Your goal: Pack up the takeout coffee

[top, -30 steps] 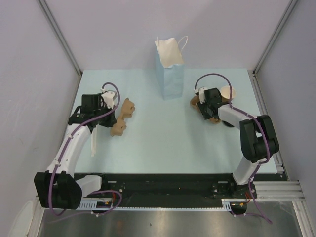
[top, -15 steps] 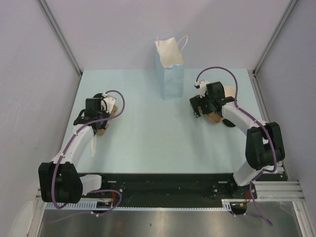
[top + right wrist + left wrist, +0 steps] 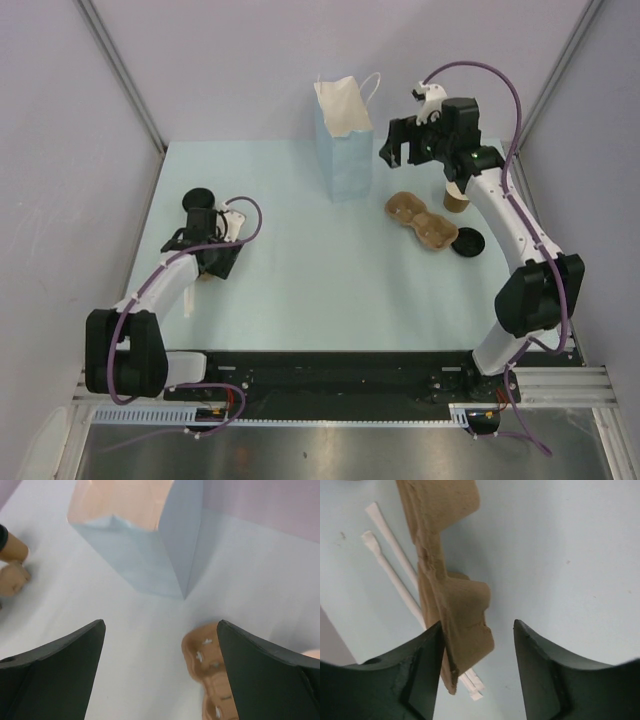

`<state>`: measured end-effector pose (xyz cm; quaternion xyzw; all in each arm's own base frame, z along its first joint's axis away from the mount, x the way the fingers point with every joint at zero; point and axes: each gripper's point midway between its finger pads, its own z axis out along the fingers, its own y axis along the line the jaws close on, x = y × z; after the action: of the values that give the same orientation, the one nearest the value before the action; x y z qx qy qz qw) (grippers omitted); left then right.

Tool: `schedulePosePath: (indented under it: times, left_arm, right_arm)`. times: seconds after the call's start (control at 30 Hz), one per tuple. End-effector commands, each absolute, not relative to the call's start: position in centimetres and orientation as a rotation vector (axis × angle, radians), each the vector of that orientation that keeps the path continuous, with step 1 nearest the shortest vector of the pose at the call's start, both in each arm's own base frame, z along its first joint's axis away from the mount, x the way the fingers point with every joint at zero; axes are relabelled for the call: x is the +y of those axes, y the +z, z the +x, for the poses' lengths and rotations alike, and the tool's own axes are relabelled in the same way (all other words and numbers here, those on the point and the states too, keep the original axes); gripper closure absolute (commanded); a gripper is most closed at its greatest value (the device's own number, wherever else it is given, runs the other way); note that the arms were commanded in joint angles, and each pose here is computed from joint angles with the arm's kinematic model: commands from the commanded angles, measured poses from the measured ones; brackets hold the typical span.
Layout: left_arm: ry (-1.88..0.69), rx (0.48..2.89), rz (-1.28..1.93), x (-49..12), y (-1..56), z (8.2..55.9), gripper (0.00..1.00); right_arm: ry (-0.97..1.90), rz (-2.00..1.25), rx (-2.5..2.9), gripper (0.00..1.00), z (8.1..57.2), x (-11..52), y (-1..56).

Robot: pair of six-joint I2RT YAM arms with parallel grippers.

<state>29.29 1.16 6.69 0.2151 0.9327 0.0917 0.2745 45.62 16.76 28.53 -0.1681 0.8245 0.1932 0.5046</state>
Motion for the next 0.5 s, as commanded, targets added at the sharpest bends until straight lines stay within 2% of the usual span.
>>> schedulePosePath:
  times: [0.0, 0.1, 0.23, 0.37, 0.47]
  left_arm:
    - [0.055, 2.460, 0.555, -1.7, 9.6, 29.8, 0.34]
    - [-0.011, 2.445, 0.546, -2.6, 11.3, 29.7, 0.29]
    - [-0.119, 2.409, 0.559, -4.3, 13.2, 29.3, 0.29]
    - [-0.139, 2.385, 0.532, -4.6, 15.0, 29.3, 0.27]
    - [-0.201, 2.322, 0.517, -5.6, 17.4, 29.6, 0.22]
  right_arm:
    - [0.537, -0.356, 1.904, 0.00, 48.9, 18.2, 32.6]
    - [0.561, -0.333, 1.897, 0.00, 51.2, 18.9, 32.8]
    - [0.587, -0.314, 1.838, 0.00, 53.9, 19.9, 35.5]
    - [0.605, -0.308, 1.832, 0.00, 55.7, 20.7, 35.3]
    - [0.610, -0.319, 1.820, 0.01, 56.7, 21.6, 35.1]
